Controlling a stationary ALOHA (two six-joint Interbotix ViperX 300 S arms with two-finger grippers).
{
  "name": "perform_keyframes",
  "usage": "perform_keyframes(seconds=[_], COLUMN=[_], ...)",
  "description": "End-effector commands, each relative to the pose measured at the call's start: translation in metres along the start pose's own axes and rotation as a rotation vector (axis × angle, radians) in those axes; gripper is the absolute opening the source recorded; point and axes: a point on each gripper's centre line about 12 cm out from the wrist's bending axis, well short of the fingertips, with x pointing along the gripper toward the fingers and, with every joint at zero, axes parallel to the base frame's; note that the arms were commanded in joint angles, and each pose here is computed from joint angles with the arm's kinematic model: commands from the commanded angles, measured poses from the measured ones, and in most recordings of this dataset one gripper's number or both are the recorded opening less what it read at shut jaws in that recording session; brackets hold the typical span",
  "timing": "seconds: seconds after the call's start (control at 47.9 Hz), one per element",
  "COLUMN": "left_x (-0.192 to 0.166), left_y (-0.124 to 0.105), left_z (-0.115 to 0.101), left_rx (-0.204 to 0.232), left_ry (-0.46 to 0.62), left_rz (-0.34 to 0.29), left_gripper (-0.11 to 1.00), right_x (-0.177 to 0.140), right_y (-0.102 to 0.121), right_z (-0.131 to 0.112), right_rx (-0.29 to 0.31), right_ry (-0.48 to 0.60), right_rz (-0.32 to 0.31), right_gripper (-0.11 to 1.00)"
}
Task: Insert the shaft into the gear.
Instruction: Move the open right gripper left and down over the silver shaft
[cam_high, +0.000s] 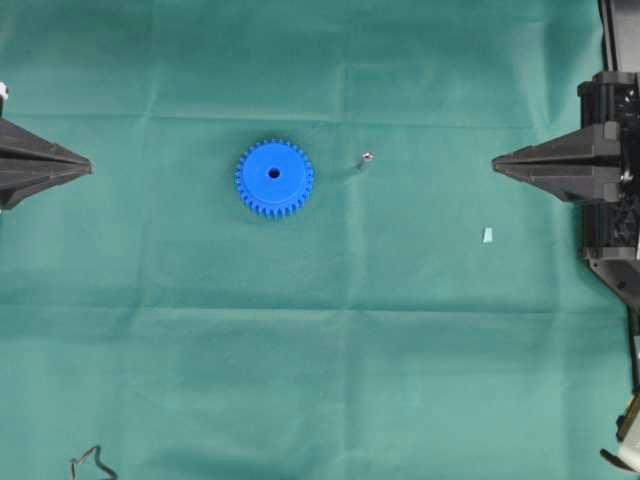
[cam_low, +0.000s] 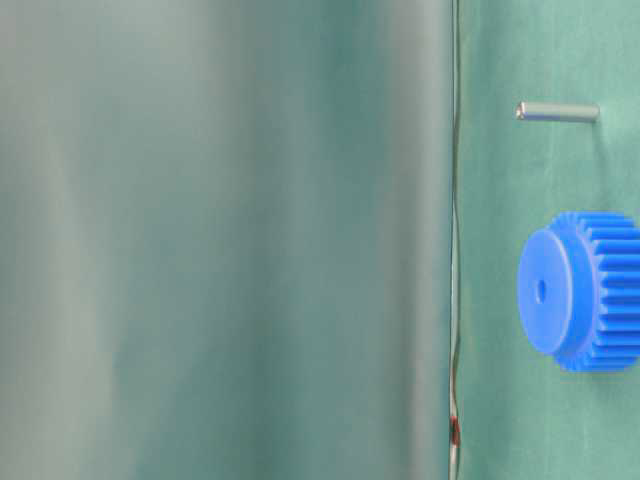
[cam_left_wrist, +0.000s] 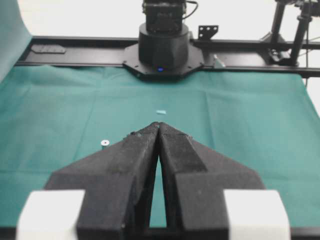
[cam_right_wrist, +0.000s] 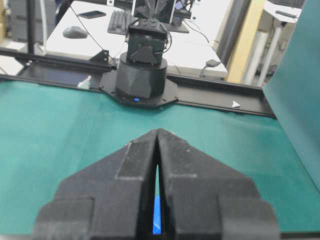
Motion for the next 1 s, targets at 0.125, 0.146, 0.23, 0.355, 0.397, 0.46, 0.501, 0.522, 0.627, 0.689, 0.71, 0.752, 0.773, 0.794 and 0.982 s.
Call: perform_keyframes(seconds=[0.125,0.146,0.23,0.355,0.397,0.46,0.501,0.522,0.627,0.689,0.71,0.752,0.773,0.794,0.982], left_x=[0.004,0.004,0.004,0.003,0.003,0.003,0.003,0.003,0.003,0.003,0.003,0.003,0.003,0.003,0.003], left_y=[-0.001,-0.001,-0.001,-0.001,-0.001,-0.001,-0.001,-0.001,-0.001,-0.001,-0.001,-0.001,-0.001,-0.001,-0.001], left_z=[0.012,0.012,0.012,0.012,0.012,0.012,0.011,0.011,0.011,0.011,0.011,0.011,0.011,0.010,0.010], left_rx=[0.007,0.006,0.001,0.001,0.003,0.003,0.003,0.003,0.003,0.003,0.003,0.003,0.003,0.001,0.003], left_ry=[0.002,0.005,0.006,0.008,0.008,0.008,0.009,0.009,0.011,0.011,0.011,0.014,0.015,0.017,0.023], left_rz=[-0.005,-0.005,-0.005,-0.005,-0.005,-0.005,-0.005,-0.005,-0.005,-0.005,-0.005,-0.005,-0.005,-0.005,-0.005], left_gripper=[0.00,0.00,0.00,0.00,0.00,0.00,0.00,0.00,0.00,0.00,0.00,0.00,0.00,0.00,0.00], right_x=[0.004,0.005,0.006,0.007,0.008,0.010,0.012,0.013,0.021,0.026,0.028,0.031,0.034,0.036,0.053], right_y=[-0.003,-0.003,-0.004,-0.005,-0.005,-0.006,-0.007,-0.007,-0.012,-0.015,-0.016,-0.019,-0.022,-0.024,-0.039], right_z=[0.003,0.002,0.003,0.007,0.007,0.008,0.005,0.004,-0.005,-0.009,-0.011,-0.015,-0.018,-0.019,-0.048], right_rx=[0.002,0.004,0.007,0.007,0.007,0.007,0.005,0.007,0.012,0.020,0.023,0.029,0.035,0.038,0.069], right_ry=[0.048,0.057,0.083,0.090,0.093,0.097,0.110,0.118,0.155,0.173,0.177,0.187,0.195,0.197,0.282], right_rz=[-0.013,-0.014,-0.020,-0.025,-0.026,-0.030,-0.032,-0.036,-0.054,-0.068,-0.075,-0.088,-0.099,-0.106,-0.168], right_gripper=[0.03,0.03,0.03,0.03,0.03,0.03,0.03,0.03,0.04,0.10,0.13,0.22,0.27,0.33,0.86])
